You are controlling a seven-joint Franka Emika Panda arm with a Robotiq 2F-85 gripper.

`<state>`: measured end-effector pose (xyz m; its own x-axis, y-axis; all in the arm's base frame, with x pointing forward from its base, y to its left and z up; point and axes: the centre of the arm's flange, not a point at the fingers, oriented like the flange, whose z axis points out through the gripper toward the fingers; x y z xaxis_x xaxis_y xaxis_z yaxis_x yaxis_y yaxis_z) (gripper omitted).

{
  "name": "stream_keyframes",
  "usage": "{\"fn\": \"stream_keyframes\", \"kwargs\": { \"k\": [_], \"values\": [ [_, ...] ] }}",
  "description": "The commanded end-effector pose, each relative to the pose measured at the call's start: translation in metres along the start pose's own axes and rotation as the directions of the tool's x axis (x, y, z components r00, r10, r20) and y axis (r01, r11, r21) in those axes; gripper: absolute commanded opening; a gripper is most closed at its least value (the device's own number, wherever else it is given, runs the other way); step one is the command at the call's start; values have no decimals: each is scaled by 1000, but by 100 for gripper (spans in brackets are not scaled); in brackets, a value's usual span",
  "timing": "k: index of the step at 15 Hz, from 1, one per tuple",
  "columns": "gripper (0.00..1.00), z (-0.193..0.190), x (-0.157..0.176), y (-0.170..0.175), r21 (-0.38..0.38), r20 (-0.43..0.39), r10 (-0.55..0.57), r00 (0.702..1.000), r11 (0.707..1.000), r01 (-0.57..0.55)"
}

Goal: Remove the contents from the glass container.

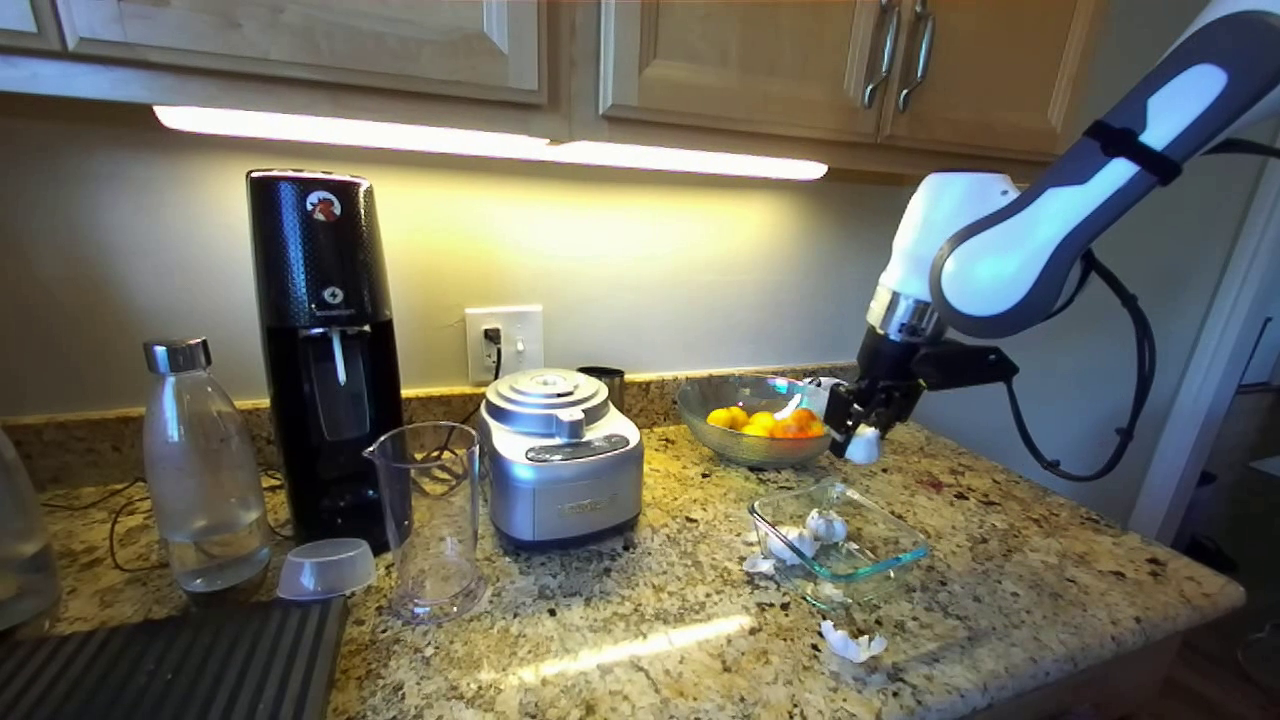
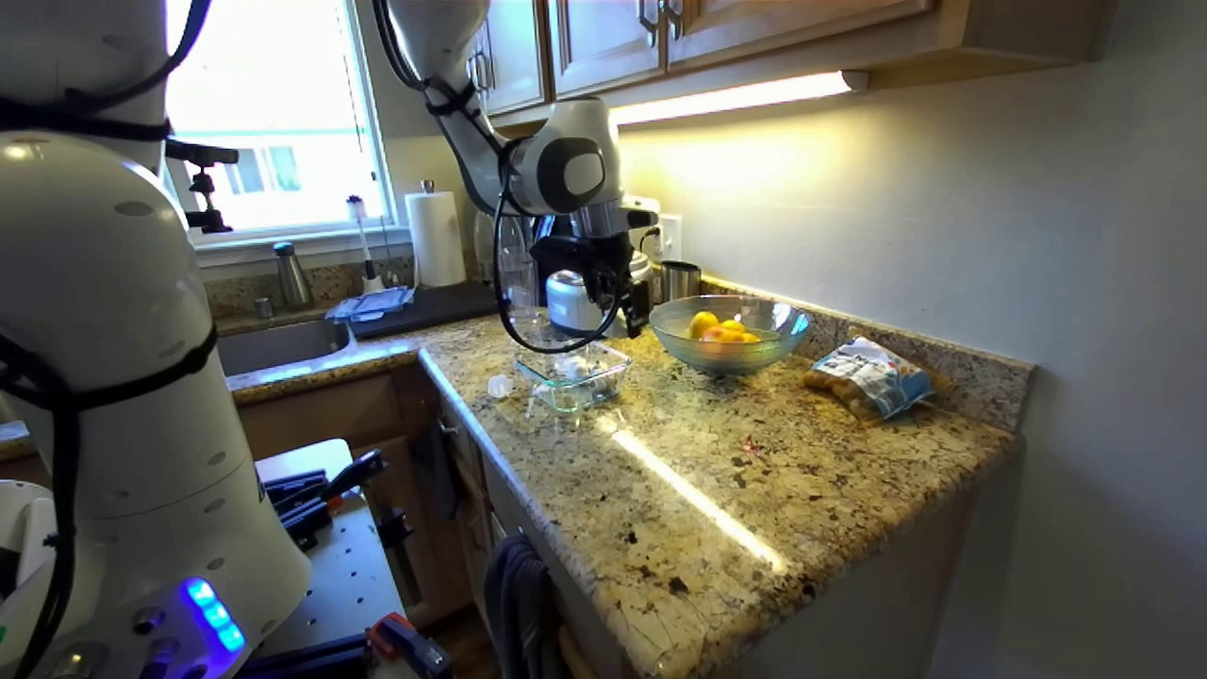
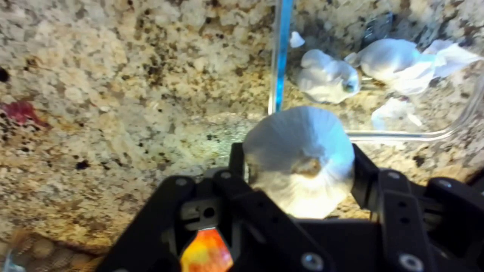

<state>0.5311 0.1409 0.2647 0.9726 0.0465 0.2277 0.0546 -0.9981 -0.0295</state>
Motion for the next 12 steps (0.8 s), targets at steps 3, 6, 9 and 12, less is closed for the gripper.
{"fn": "stream_keyframes", "kwargs": {
  "k": [3, 6, 9, 12],
  "values": [
    [39, 17, -5, 54, -44, -49, 204, 978, 978, -206],
    [39, 42, -9, 72, -46, -51, 273, 961, 960, -275],
    [39, 66, -15, 85, -51, -54, 330, 942, 942, -333],
    [39, 83, -21, 92, -51, -55, 366, 929, 928, -368]
  ]
}}
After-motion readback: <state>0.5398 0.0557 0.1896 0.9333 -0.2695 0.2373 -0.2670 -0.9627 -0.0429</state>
